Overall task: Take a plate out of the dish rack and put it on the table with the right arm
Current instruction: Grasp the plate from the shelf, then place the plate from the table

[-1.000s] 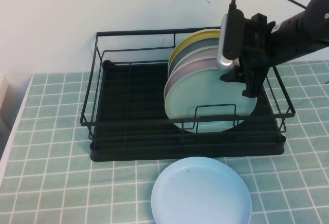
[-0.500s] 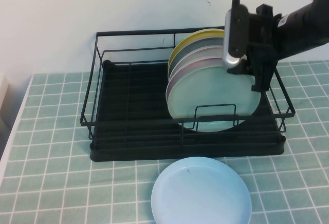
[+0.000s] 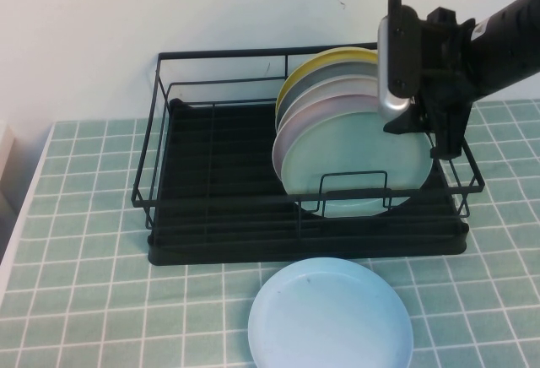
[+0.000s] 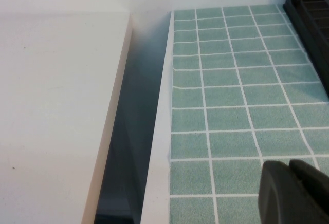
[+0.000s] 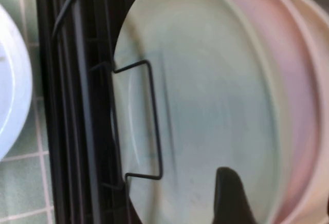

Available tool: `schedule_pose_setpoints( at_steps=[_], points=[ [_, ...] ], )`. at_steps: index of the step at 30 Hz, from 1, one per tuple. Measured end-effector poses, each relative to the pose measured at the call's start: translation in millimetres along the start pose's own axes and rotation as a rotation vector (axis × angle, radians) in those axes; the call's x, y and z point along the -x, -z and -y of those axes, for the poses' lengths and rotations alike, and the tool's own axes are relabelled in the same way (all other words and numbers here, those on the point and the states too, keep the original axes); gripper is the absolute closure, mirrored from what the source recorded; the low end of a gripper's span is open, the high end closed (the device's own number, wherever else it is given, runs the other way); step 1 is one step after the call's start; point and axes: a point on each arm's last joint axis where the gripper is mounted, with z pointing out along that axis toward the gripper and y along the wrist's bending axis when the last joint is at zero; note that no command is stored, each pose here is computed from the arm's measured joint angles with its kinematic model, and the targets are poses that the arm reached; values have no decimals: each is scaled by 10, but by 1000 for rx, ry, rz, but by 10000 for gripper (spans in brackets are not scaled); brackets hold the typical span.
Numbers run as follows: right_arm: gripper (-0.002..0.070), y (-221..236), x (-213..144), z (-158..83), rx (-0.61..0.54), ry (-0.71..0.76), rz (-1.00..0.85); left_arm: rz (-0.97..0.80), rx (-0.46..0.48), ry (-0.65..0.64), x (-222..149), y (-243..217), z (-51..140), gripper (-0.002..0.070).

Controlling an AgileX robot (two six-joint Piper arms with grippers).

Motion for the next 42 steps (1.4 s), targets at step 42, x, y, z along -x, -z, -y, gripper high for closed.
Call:
schedule_pose_setpoints(
  at_steps=[42],
  points=[
    [552, 1368, 218, -36, -275, -387, 48, 0, 0, 0, 0, 0, 0, 678]
  ],
)
